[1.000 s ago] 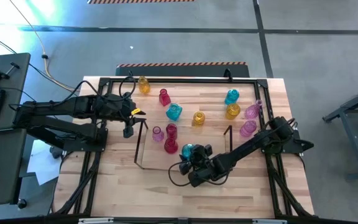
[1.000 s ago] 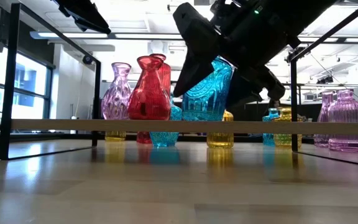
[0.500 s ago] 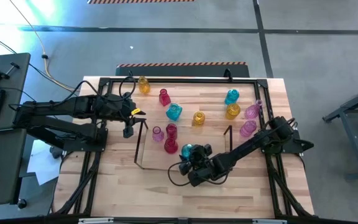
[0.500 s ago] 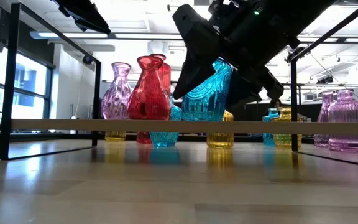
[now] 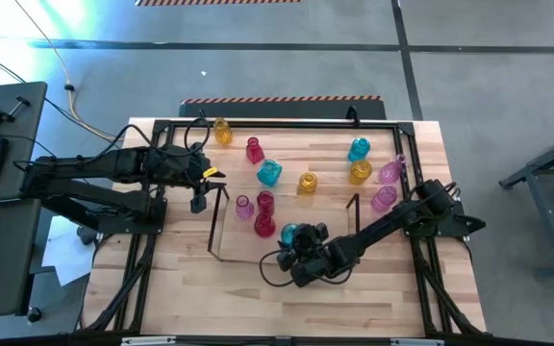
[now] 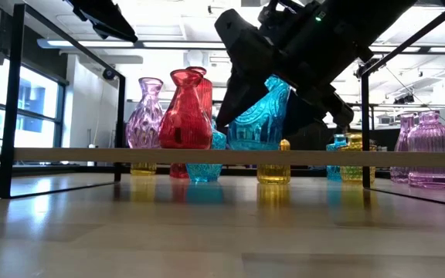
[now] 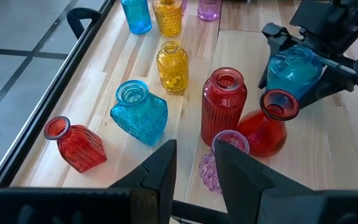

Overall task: Sort vases onto shelf
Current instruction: Put the top left blue vase on the shelf

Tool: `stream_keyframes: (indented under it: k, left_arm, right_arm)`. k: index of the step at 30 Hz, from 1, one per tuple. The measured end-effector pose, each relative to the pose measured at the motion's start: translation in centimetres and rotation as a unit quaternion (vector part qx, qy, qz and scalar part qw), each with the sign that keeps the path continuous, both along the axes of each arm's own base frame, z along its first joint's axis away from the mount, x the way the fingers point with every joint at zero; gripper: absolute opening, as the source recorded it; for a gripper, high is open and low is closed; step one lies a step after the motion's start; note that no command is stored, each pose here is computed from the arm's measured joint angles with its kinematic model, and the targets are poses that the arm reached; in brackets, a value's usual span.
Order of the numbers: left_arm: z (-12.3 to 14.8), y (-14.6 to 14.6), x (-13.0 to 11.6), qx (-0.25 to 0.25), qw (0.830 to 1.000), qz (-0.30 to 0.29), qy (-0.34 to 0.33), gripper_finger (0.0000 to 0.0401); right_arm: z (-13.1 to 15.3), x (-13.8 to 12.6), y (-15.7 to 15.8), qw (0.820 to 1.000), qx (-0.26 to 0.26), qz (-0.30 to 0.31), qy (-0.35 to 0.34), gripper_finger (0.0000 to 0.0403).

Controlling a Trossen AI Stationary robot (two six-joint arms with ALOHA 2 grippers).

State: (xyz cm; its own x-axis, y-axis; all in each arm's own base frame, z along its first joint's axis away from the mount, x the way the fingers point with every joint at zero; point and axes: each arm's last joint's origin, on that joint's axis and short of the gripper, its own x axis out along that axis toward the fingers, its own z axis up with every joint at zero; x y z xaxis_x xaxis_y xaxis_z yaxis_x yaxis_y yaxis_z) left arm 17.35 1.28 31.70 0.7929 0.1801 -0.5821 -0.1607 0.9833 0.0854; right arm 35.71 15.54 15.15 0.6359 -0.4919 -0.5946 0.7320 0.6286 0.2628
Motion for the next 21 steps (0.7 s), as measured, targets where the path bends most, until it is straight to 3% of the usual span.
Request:
stream_keyframes:
  k: [8, 15, 21]
  left_arm:
    - [0.0, 0.0, 0.0, 0.0, 1.0, 0.0, 0.0, 0.0104]
    - [0.0, 0.0, 0.0, 0.0, 1.0, 0.0, 0.0, 0.0104]
    - [0.0, 0.0, 0.0, 0.0, 1.0, 0.0, 0.0, 0.0104]
  right_arm:
    - [0.0, 0.0, 0.0, 1.0, -0.005, 0.006, 0.005, 0.0339]
    - [0.0, 0.0, 0.0, 1.0, -0.009, 0.01, 0.009, 0.0344]
    - [2.0, 0.4, 0.2, 0.998, -0.03, 0.012, 0.05, 0.0344]
